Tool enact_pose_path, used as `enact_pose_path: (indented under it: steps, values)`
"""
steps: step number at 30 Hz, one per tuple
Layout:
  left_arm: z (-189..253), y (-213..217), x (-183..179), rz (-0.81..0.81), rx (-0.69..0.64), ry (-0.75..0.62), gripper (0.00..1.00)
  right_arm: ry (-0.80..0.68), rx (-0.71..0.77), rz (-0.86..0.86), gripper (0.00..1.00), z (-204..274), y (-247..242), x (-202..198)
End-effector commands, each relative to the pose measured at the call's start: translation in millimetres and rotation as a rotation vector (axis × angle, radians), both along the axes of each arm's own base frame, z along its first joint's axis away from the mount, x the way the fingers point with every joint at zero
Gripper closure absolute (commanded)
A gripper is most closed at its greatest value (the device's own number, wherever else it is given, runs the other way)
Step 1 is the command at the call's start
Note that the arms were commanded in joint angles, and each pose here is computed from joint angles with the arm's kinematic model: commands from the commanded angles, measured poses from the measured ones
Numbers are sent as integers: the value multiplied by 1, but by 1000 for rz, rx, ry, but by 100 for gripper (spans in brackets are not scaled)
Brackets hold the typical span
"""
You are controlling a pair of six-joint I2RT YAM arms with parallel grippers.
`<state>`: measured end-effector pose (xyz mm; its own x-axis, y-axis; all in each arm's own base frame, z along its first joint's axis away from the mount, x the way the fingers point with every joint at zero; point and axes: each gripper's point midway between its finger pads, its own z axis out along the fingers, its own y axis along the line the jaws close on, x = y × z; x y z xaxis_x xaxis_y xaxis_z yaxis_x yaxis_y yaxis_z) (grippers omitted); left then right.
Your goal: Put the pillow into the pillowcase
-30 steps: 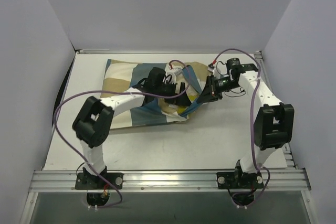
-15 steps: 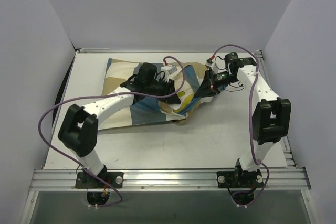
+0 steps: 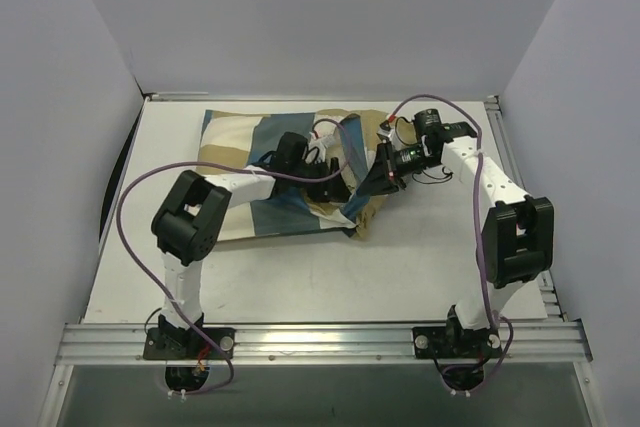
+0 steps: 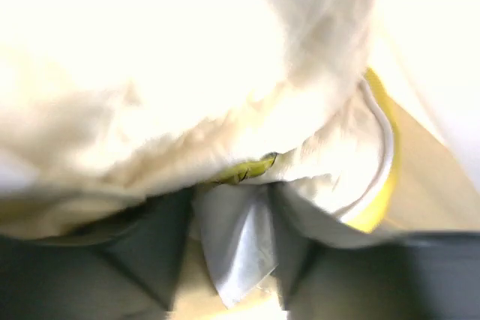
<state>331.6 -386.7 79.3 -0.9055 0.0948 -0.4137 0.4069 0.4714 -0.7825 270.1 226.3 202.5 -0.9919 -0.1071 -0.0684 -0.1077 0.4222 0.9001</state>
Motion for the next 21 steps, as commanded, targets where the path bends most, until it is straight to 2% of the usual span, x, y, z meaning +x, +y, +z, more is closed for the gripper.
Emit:
enact_pose_path:
  steps: [1, 2, 3, 4, 7, 8, 10, 12, 16, 17, 19, 20, 21]
  values:
    - [-3, 53, 29, 154, 90, -57, 32, -11, 29, -24, 100, 34, -2, -14]
    - [-2, 57, 14, 127, 86, -43, 29, -40, -31, -49, 100, 23, -7, -5]
    - [26, 55, 4, 105, 38, -82, 26, -44, -100, -72, 100, 5, -13, 7]
    - [40, 55, -6, 81, 8, -88, 24, -85, -279, -137, 100, -25, -32, 28]
    - [78, 61, -31, 71, -34, -106, 22, -145, -429, -194, 100, -53, -46, 82]
    - [96, 67, -35, 75, -38, -137, 21, -211, -413, -203, 100, -37, -40, 105]
    - [108, 83, -31, 104, 7, -163, 21, -206, -401, -199, 100, -43, -29, 129]
    - [119, 113, -9, 183, 68, -257, 21, -262, -337, -161, 100, -27, -3, 142]
    - [96, 179, 20, 325, 215, -218, 20, -231, -290, -3, 100, -43, 45, 105]
    - [83, 191, 26, 329, 254, -206, 20, -231, -307, 39, 100, -55, 48, 93]
    - [66, 213, 35, 359, 328, -169, 20, -164, -431, 111, 100, -98, 39, 58]
    - [49, 218, 36, 345, 364, -145, 20, -139, -473, 129, 97, -112, 32, 50]
    - [40, 223, 37, 345, 394, -129, 20, -94, -545, 163, 77, -132, 16, 39]
